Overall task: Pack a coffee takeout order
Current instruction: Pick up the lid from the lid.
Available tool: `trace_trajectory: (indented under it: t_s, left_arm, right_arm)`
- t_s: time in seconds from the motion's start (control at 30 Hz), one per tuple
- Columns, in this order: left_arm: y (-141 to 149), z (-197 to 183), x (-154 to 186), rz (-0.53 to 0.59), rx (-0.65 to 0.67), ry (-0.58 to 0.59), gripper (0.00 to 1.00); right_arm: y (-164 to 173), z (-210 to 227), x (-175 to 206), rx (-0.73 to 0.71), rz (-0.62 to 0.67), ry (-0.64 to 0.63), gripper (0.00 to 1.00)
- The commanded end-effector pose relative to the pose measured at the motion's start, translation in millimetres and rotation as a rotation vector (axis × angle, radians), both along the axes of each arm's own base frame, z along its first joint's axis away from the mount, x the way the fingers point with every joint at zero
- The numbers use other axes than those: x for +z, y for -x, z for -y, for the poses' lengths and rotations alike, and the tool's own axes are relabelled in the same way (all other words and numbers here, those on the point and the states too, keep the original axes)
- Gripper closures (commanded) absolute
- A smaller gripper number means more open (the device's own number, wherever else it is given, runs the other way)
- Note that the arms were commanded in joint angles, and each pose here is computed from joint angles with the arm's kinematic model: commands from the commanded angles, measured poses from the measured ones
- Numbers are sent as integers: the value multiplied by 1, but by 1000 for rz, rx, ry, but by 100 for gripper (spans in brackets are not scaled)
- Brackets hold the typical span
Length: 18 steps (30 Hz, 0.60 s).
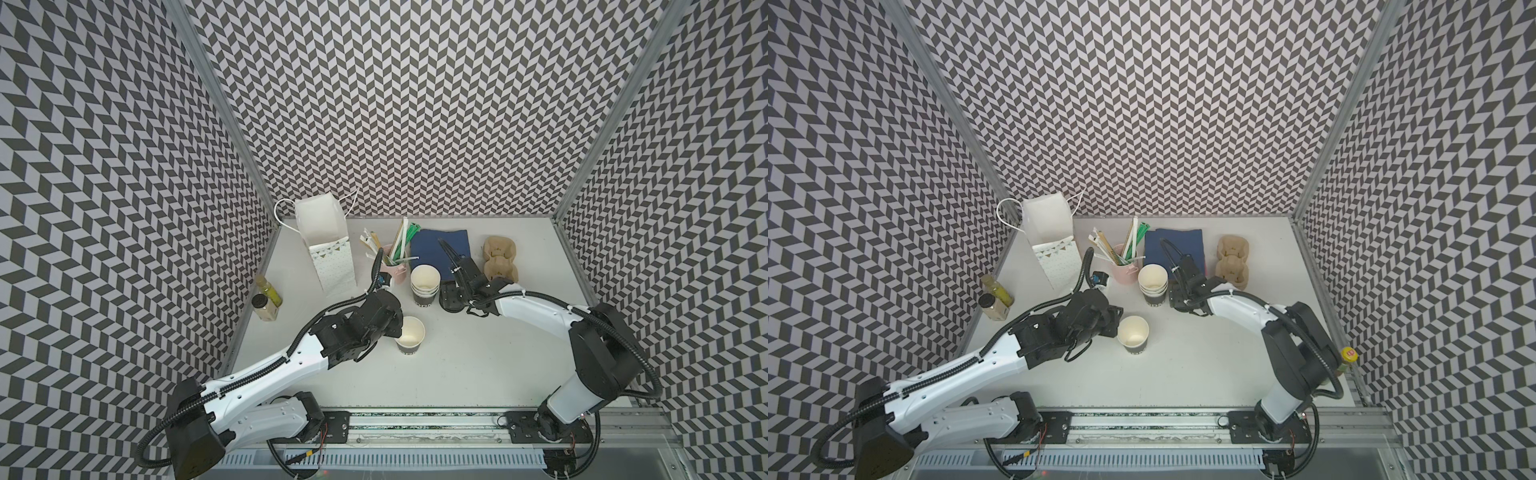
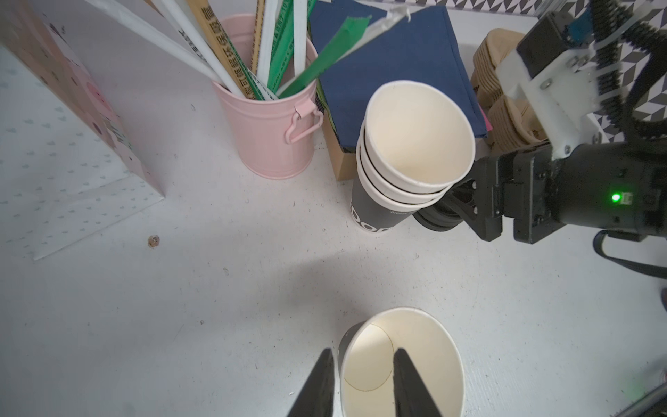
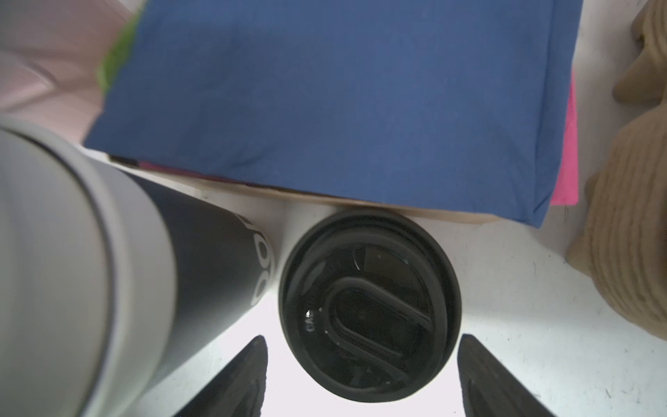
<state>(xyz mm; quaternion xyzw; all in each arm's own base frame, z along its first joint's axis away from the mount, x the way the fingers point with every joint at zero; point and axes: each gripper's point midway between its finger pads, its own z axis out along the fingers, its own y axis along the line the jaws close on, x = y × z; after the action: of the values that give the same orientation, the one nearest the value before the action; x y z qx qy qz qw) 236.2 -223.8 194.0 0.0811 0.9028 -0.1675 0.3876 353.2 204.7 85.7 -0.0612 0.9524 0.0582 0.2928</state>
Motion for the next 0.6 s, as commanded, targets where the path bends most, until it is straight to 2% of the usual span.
trace_trajectory:
  t_s: [0.0, 0.23, 0.57]
  left_arm:
    - [-5, -12, 11, 32, 36, -28, 70]
    - [-5, -15, 10, 34, 38, -30, 70]
    - [-6, -17, 10, 35, 39, -28, 70]
  right_arm:
    - [-9, -6, 9, -5, 34, -2, 20]
    - [-12, -6, 6, -7, 29, 9, 22]
    - [-9, -1, -6, -20, 15, 28, 20]
